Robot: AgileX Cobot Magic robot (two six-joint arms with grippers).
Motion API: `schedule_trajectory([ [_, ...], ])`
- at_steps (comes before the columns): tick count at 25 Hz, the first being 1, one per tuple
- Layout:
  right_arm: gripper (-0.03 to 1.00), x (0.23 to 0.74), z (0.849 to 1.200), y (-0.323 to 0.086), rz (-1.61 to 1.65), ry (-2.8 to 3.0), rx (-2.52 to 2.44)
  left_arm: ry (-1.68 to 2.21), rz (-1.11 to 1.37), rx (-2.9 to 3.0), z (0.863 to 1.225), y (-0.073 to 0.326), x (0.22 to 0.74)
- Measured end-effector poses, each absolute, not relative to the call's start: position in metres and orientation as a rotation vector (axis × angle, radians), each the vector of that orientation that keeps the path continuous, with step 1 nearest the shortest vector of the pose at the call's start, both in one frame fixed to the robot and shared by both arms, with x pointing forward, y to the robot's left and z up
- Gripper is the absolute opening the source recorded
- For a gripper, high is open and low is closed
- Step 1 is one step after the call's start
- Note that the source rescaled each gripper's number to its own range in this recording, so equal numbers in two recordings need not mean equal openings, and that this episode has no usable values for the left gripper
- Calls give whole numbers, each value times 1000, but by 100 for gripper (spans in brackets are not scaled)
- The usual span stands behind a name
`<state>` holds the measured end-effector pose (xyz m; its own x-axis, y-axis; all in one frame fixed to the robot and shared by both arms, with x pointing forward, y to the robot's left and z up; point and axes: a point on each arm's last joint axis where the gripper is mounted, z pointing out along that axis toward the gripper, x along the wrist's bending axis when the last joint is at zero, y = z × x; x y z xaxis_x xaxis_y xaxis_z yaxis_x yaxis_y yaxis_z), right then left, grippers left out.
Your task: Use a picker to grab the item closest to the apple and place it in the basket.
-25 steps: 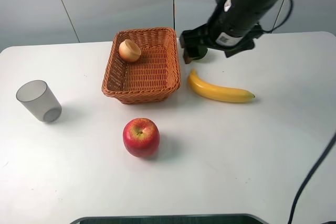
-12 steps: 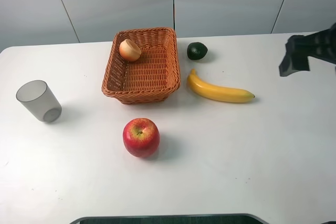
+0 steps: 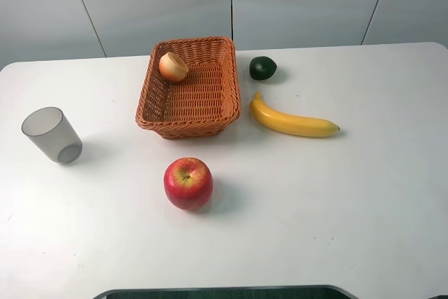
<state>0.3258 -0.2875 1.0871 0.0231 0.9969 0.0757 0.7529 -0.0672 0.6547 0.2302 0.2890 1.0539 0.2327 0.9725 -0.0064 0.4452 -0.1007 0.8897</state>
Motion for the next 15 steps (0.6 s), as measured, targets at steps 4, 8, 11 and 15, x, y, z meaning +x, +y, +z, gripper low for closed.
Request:
schedule_trajectory([
  [4, 100, 291, 1090, -296, 829, 1753, 1789, 1334, 807, 1684, 1054, 289, 230],
  [8, 100, 262, 1086, -299, 960, 1743, 1684, 1334, 807, 1684, 1054, 289, 230],
  [11, 100, 246, 1078, -303, 1022, 1728, 1603, 1334, 807, 1684, 1054, 289, 230],
  [15, 100, 232, 1065, -305, 1048, 1739, 1484, 1334, 807, 1684, 1054, 289, 230],
])
